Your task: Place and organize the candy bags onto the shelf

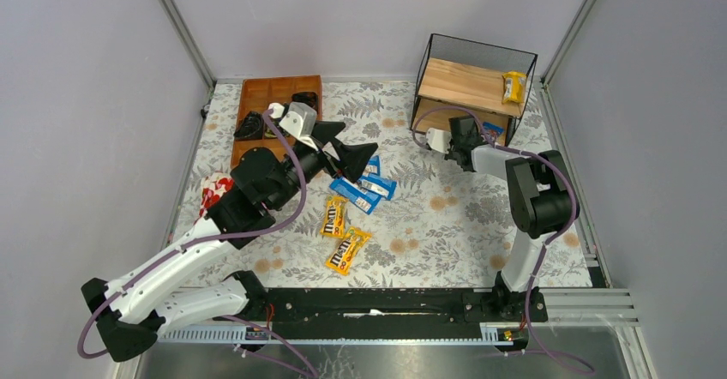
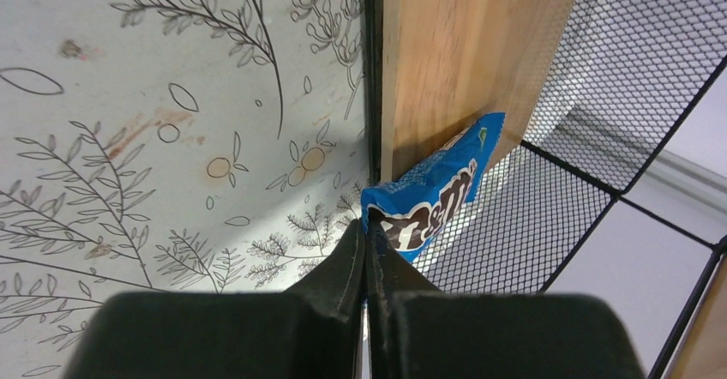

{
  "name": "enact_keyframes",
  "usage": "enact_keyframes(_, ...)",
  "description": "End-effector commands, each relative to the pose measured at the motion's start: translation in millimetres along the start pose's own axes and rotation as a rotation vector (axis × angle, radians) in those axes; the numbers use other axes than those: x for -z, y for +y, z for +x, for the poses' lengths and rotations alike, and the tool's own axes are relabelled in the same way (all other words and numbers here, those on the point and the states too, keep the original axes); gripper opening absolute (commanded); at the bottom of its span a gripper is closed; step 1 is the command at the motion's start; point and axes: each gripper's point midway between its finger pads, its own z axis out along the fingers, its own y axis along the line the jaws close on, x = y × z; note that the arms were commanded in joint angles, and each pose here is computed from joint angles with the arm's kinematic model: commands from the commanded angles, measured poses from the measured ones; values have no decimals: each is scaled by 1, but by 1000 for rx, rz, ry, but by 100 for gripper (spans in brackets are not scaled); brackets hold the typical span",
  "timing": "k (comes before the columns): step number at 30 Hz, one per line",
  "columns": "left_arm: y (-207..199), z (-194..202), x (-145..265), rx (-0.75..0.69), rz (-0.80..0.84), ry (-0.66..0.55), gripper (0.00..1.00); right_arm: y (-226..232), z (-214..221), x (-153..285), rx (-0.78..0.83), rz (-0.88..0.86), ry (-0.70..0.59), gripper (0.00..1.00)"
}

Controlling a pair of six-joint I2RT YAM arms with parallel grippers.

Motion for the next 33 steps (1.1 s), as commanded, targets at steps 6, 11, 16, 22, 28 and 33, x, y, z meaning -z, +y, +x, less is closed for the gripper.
enact_keyframes(6, -5, -3, -6, 6, 20, -28, 99, -26, -14, -7, 92, 53, -47, 0)
enact_keyframes(11, -3, 2, -9, 5, 12, -16, 99, -33, -1, -12, 95, 99, -28, 0)
enact_keyframes(16, -3, 5, -11, 6, 16, -8, 99, -34, 15, -16, 86, 118, -38, 0)
enact_keyframes(22, -3, 10, -13, 7, 15, 4, 99, -41, 24, -24, 85, 153, -18, 1)
enact_keyframes(28, -5, 10, -13, 10, 22, 6, 99, -43, 27, -23, 38, 161, -30, 24)
enact_keyframes(33, -7, 6, -10, 15, 35, -4, 99, -37, 23, -8, -13, 150, -49, 40)
